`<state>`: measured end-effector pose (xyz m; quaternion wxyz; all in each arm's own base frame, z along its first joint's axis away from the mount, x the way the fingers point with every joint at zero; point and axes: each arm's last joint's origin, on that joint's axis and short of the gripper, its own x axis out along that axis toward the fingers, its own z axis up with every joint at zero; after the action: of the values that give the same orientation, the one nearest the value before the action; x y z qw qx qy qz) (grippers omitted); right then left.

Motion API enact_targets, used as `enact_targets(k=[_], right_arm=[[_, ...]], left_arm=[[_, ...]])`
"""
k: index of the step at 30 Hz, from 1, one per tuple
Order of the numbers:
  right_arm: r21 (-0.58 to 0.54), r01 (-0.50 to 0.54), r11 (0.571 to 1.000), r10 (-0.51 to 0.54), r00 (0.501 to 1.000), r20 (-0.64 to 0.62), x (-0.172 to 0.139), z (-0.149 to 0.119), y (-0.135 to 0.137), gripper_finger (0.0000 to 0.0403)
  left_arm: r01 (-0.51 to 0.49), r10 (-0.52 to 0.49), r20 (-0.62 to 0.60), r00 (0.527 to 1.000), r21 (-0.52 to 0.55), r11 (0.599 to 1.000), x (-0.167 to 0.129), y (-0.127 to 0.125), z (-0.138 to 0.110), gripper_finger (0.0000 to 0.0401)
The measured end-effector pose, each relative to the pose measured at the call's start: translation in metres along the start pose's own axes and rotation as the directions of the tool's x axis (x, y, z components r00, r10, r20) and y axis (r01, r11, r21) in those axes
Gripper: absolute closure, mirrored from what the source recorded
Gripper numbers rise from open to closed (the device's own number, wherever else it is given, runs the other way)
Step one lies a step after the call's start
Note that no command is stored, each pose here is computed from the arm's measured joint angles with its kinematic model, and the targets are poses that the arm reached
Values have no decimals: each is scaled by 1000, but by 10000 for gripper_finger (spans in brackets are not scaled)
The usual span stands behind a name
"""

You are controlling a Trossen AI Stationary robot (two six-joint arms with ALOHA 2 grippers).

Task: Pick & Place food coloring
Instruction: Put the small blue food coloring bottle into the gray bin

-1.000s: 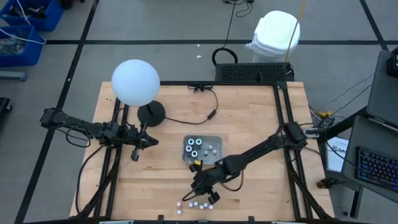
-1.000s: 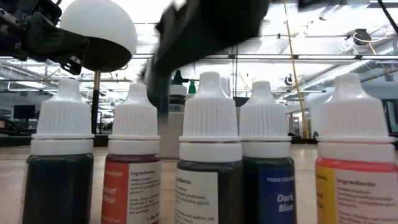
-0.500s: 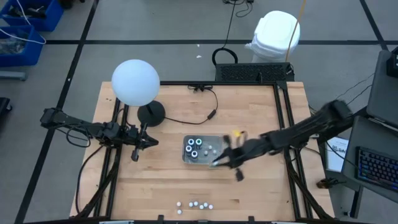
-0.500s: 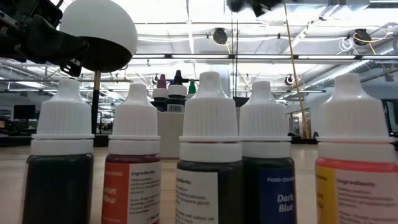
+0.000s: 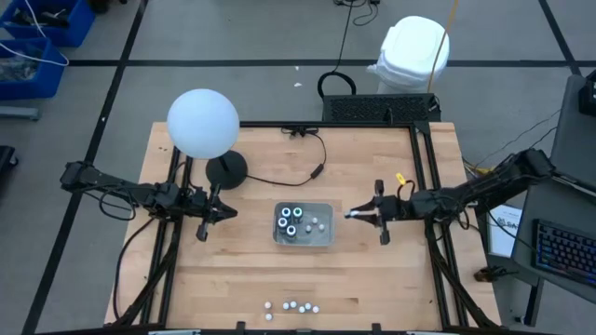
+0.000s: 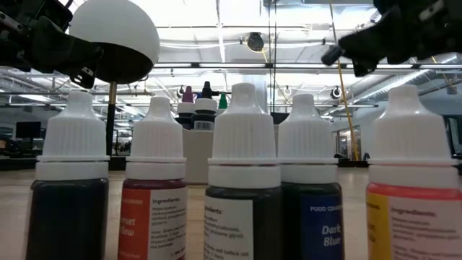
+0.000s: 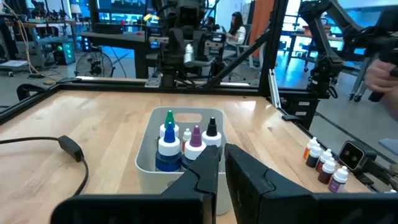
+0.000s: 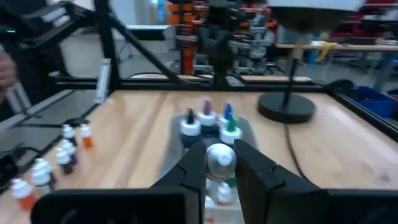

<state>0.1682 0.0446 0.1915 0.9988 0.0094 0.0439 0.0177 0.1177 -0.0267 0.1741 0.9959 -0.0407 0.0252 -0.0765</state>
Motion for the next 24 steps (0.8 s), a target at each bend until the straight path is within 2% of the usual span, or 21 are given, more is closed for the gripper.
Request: enact_targets(k=[3, 8, 15, 19, 24], right_arm=[[4, 23, 1000, -23, 1000, -9, -5, -11, -6, 356], [27, 56, 998, -56, 998, -4, -5, -14, -12, 356], [17, 61, 998, -61, 998, 8, 4, 2, -10, 356], [-3, 66, 998, -66, 995, -72, 28, 28, -4, 356], [-51, 69, 996, -80, 961, -266, 71, 52, 6, 356]], left_arm=[[0, 0, -1, 1000, 1, 1000, 0, 0, 0, 364], [-11, 11, 0, 1000, 5, 1000, 0, 0, 0, 364], [-17, 17, 1, 1000, 6, 1000, 0, 0, 0, 364], [-17, 17, 3, 1000, 6, 1000, 0, 0, 0, 364], [-17, 17, 4, 1000, 6, 1000, 0, 0, 0, 364]])
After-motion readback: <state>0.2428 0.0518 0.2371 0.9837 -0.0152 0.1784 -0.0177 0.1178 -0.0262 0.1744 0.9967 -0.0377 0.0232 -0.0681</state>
